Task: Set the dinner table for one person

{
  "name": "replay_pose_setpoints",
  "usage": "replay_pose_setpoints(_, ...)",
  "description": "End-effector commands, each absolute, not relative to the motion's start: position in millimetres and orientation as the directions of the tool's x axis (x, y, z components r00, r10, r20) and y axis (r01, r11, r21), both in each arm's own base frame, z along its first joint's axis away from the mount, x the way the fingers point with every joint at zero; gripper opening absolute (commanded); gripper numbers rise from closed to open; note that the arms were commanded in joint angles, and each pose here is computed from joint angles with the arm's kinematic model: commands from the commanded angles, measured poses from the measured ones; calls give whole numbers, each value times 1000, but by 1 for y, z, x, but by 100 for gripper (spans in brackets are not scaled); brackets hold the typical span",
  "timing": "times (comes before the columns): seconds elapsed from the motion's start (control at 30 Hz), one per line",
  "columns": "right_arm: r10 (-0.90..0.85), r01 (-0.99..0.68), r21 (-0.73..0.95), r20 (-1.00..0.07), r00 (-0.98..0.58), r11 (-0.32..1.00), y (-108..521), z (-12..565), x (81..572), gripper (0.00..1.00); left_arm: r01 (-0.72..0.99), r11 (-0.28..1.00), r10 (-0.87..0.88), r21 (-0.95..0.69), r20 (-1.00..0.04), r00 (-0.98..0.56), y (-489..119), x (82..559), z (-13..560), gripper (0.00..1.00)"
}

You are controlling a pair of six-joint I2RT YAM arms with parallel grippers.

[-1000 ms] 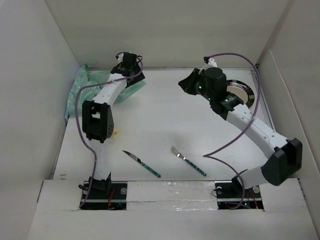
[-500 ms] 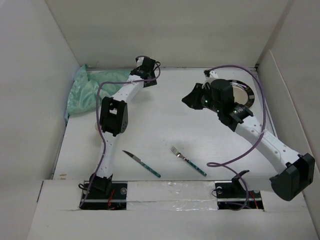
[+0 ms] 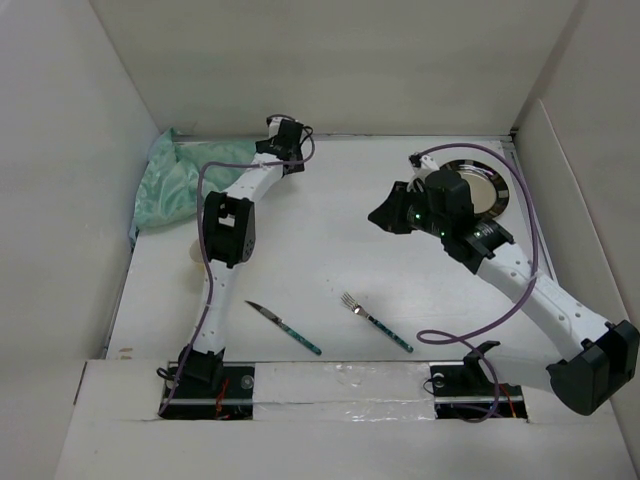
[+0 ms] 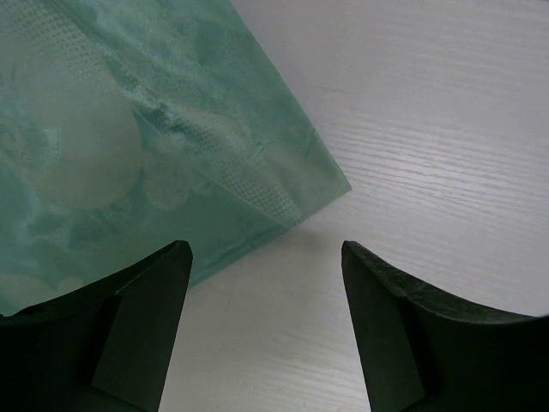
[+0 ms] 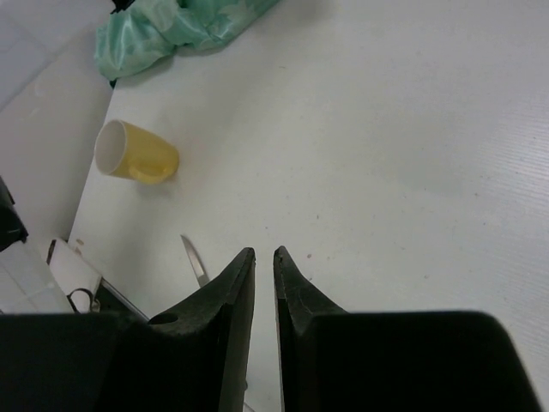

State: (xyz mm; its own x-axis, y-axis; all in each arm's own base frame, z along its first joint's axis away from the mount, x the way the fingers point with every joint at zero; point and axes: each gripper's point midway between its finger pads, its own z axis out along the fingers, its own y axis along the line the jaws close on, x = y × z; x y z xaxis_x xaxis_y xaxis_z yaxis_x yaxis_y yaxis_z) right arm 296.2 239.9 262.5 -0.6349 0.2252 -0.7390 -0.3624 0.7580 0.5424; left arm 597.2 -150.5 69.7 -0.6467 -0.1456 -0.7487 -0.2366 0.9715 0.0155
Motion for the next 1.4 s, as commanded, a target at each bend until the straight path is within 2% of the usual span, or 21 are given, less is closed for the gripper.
replay_pose_setpoints(0.0, 220, -426, 546, -764, -607, 721, 246, 292, 289, 21, -214, 977, -138, 4, -755, -642, -147, 609, 67, 68)
replay_pose_setpoints(0.17, 219, -434, 552, -761, -611, 712, 247, 296, 286, 21, -182, 983, -149, -32, -718, -680, -148, 612, 49, 63)
replay_pose_setpoints(0.23, 239, -435, 558, -767, -596, 706, 246, 305, 287, 21, -166, 986, -124, -9, -704, -699, -147, 609, 37, 41)
replay_pose_setpoints(0.27, 239, -435, 558, -767, -596, 706, 246, 305, 287, 21, -165, 986, -124, -9, -704, -699, -147, 609, 37, 41)
replay_pose_setpoints(0.3, 244, -435, 559, -769, -591, 706, 246, 308, 288, 21, -161, 987, -118, -3, -696, -708, -146, 607, 33, 30)
replay_pose_setpoints(0.4, 262, -439, 556, -780, -568, 705, 245, 321, 294, 21, -142, 989, -84, 30, -678, -731, -149, 600, 23, 8)
replay_pose_setpoints(0.47, 269, -437, 551, -787, -555, 711, 242, 327, 300, 21, -132, 990, -67, 45, -675, -735, -153, 597, 22, 0)
replay_pose_setpoints(0.7, 301, -370, 544, -785, -541, 753, 223, 315, 319, 22, 111, 993, 43, -47, -721, -691, -255, 570, 61, 0)
replay_pose_setpoints(0.8, 372, -223, 541, -771, -517, 811, 190, 307, 329, 22, 261, 962, 118, -77, -745, -657, -306, 548, 76, 0)
replay_pose_setpoints(0.9, 410, -161, 537, -776, -479, 828, 167, 309, 326, 27, 427, 902, 224, -63, -777, -588, -362, 511, 89, 0)
replay_pose_setpoints(0.97, 434, -111, 530, -783, -446, 841, 147, 306, 321, 36, 501, 863, 277, -60, -774, -570, -391, 484, 93, 0)
replay_pose_setpoints(1.0, 442, -72, 522, -782, -440, 850, 139, 301, 318, 39, 518, 853, 287, -61, -775, -564, -399, 477, 95, 6)
replay_pose_setpoints(1.03, 456, -32, 520, -775, -437, 853, 130, 293, 315, 45, 540, 839, 289, -72, -780, -554, -407, 469, 104, 16)
replay_pose_setpoints(1.07, 470, -22, 528, -775, -422, 849, 125, 293, 310, 49, 567, 820, 309, -76, -775, -551, -415, 457, 105, 30)
replay_pose_setpoints(1.1, 482, 7, 526, -774, -411, 851, 117, 290, 308, 52, 567, 819, 304, -85, -775, -555, -415, 454, 110, 49)
replay_pose_setpoints(1.13, 500, 49, 530, -759, -416, 846, 109, 274, 304, 58, 568, 815, 277, -111, -786, -552, -418, 445, 130, 60)
replay_pose_setpoints(1.17, 500, 50, 530, -759, -416, 846, 109, 274, 304, 58, 568, 815, 277, -112, -787, -552, -418, 444, 131, 60)
replay_pose_setpoints(1.2, 509, 59, 533, -762, -399, 844, 103, 273, 304, 59, 559, 819, 252, -130, -794, -554, -418, 443, 140, 66)
replay_pose_setpoints(1.23, 518, 78, 534, -757, -398, 842, 99, 267, 304, 59, 576, 802, 223, -160, -814, -537, -419, 437, 166, 67)
replay_pose_setpoints(1.3, 536, 109, 544, -738, -410, 832, 97, 250, 307, 55, 524, 833, 160, -177, -830, -534, -409, 436, 189, 67)
replay_pose_setpoints(1.37, 542, 122, 547, -724, -427, 828, 98, 235, 312, 17, 430, 884, 73, -184, -854, -516, -384, 433, 219, 65)
